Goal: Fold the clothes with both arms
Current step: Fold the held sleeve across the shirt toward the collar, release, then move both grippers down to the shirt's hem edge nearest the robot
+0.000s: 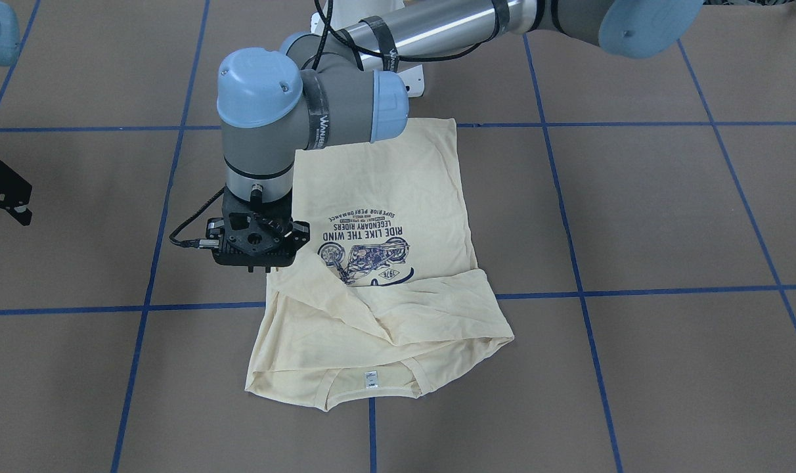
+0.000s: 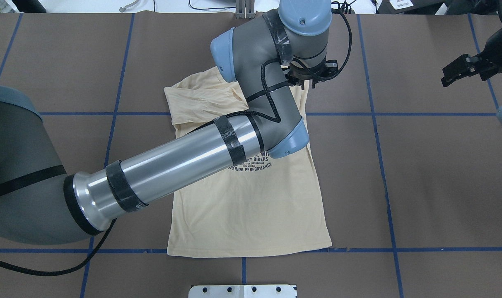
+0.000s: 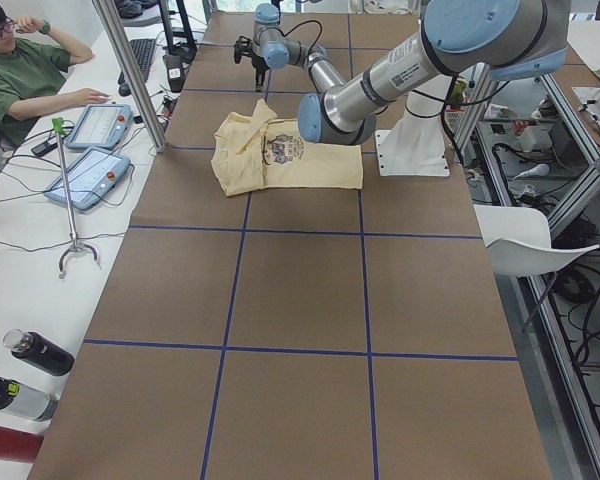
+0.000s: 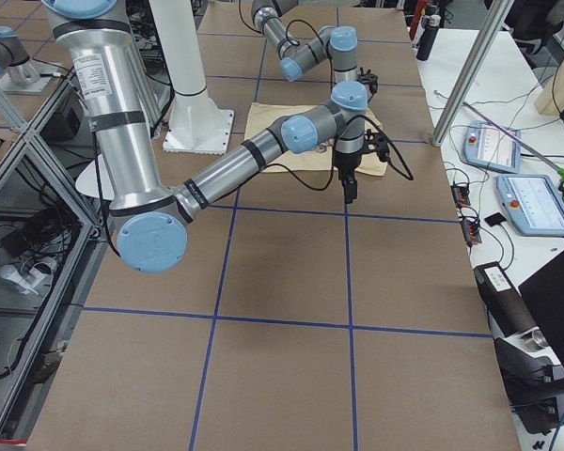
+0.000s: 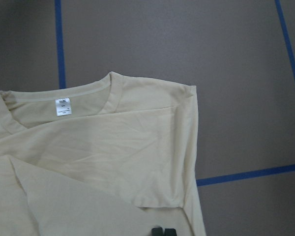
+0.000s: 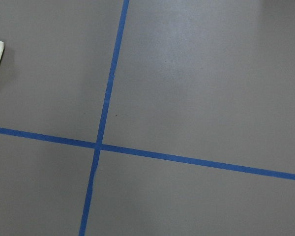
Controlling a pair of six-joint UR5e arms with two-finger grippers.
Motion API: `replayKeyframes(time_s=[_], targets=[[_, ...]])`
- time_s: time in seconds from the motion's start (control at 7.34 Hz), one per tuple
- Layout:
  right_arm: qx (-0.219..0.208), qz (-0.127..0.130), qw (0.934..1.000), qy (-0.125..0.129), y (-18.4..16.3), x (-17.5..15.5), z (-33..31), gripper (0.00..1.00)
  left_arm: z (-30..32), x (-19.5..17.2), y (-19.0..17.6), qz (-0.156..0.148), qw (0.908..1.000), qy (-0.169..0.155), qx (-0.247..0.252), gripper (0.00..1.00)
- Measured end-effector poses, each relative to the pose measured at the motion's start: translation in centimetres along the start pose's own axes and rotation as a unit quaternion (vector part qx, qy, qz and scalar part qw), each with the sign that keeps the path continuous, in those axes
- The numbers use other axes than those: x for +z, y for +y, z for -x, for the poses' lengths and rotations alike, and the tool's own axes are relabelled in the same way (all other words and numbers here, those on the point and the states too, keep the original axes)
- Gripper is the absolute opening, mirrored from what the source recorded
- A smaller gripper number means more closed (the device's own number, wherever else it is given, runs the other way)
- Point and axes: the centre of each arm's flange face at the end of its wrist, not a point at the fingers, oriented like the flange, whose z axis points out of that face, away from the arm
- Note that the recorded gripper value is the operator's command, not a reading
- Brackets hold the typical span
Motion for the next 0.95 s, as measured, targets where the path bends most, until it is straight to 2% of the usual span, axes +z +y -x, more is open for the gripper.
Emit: replayKeyframes(time_s=[0.14,0.41,0.68,0.95], targets=[[0.0,0.0,1.0,0.0,0.0,0.0,0.0,1.0,-0.4,0.0,0.2,-0.002,1.0,0.007,-0.003,1.0],[0.002,0.0,1.0,-0.001,0.0,0.0,0.2,1.0,0.9,-0.2,0.5,-0.003,0.9992,0.012,0.039,1.0],[0.024,-0.016,0.9994,-0.018,0.1,0.8,3.4,1.0,8.4,-1.2,2.9,-0.01,0.9935,0.034,0.108,1.0],[0.075,-0.039,0.9956,-0.04,2.3,4.8,11.9,1.0,18.4,-2.9,6.1,-0.014,0.9872,0.042,0.153,1.0]])
